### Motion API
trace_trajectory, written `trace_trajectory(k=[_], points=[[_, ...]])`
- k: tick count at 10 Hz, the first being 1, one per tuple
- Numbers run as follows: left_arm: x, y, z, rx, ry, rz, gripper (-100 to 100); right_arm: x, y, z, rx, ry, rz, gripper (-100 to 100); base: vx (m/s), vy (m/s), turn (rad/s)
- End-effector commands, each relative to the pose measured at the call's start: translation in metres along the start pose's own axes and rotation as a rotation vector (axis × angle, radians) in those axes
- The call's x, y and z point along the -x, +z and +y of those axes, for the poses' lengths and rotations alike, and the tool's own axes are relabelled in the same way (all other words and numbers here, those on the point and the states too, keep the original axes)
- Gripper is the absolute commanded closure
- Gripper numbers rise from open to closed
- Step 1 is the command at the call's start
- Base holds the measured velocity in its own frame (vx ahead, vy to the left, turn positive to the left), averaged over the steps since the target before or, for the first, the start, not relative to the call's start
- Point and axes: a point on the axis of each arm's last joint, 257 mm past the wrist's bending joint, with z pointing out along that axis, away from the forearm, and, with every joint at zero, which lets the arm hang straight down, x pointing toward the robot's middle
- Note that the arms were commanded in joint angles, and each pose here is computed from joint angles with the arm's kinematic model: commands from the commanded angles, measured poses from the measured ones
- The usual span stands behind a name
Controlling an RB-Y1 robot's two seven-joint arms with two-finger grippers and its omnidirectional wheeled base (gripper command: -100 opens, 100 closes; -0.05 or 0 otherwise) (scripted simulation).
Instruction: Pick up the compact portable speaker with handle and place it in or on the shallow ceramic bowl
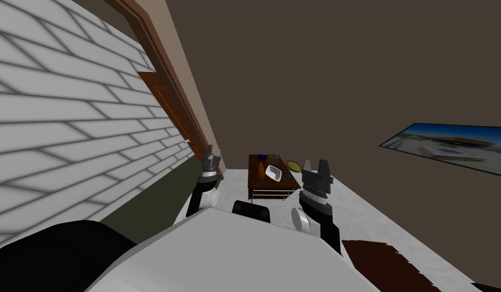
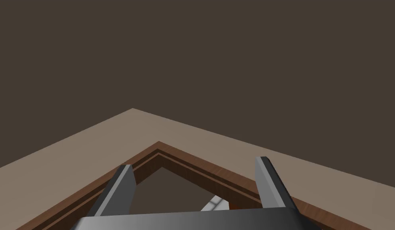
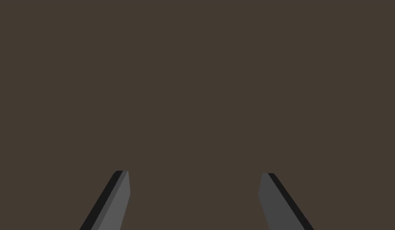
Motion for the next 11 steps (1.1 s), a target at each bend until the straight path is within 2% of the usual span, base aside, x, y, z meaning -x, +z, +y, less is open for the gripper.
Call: trace_trajectory(k=[1, 5, 6, 8, 9, 11], points=[[0.0, 0.0, 0.0, 0.0, 0.0, 0.0, 0, -0.004, -0.001, -0.01, -0.024, 0.01, 0.032, -100, -0.009, 0.013, 0.025], [0.0, 0.0, 0.0, 0.0, 0.0, 0.0, 0, -0.014, -0.007, -0.061, -0.155, 0.078, 0.119, -100, -0.03, 0.052, 0.056], [0.0, 0.0, 0.0, 0.0, 0.0, 0.0, 0, -0.015, -0.007, -0.062, -0.16, 0.077, 0.119, -100, -0.026, 0.051, 0.018], [0.0, 0.0, 0.0, 0.0, 0.0, 0.0, 0, -0.018, -0.011, -0.097, -0.253, 0.129, 0.148, -100, -0.042, 0.066, 0.076], [0.0, 0.0, 0.0, 0.0, 0.0, 0.0, 0, -0.018, -0.012, -0.099, -0.261, 0.128, 0.149, -100, -0.034, 0.056, 0.024], [0.0, 0.0, 0.0, 0.0, 0.0, 0.0, 0, -0.019, -0.017, -0.136, -0.361, 0.187, 0.166, -100, -0.056, 0.066, 0.088]])
